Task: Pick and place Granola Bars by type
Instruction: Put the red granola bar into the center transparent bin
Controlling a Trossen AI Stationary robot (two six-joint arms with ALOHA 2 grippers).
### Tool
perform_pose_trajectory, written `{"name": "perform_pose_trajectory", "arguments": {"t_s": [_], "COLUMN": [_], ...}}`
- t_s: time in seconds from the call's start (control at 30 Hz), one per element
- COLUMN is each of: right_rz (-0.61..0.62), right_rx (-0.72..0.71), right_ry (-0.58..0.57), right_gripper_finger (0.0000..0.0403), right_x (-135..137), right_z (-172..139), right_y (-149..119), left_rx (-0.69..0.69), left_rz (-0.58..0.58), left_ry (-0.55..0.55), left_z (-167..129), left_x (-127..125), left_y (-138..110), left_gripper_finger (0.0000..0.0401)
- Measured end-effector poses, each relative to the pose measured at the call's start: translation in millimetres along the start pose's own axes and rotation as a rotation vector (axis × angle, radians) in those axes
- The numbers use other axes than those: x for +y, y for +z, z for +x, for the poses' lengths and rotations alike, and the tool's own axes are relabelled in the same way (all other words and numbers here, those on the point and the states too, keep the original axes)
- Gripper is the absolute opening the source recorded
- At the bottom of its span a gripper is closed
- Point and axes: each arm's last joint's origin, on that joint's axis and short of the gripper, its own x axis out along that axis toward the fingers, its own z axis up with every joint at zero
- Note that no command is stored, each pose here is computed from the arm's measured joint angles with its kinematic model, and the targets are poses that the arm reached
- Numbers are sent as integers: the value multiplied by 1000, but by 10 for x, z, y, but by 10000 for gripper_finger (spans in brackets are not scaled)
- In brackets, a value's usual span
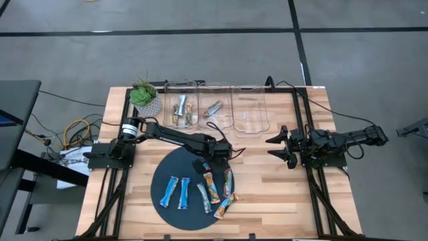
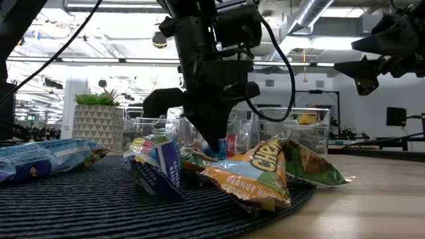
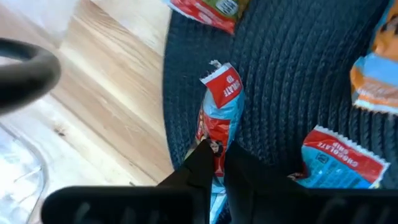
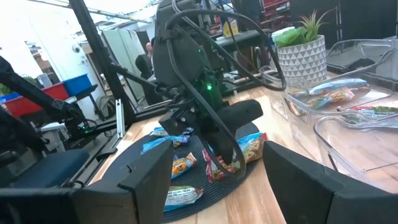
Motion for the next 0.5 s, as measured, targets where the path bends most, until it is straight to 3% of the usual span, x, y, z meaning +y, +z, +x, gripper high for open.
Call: {"name": "perform_pose_trajectory", "arguments": {"t_s": [0.2,0.5], "right_rz": [0,0], "right_rx": [-1,-3], "right_ry": [0,0], "right_gripper_finger": [244,244], "right_x": [0,0], "right_z": [0,-1], "right_y": [1,3], "left_rx": [-46,-194], "left_rz": [-82,-220], "left_ry": [53,190], "left_z": [-218,-831], "left_x": [45,131], "left_y": [20,39], "left_gripper_finger": [23,29]}}
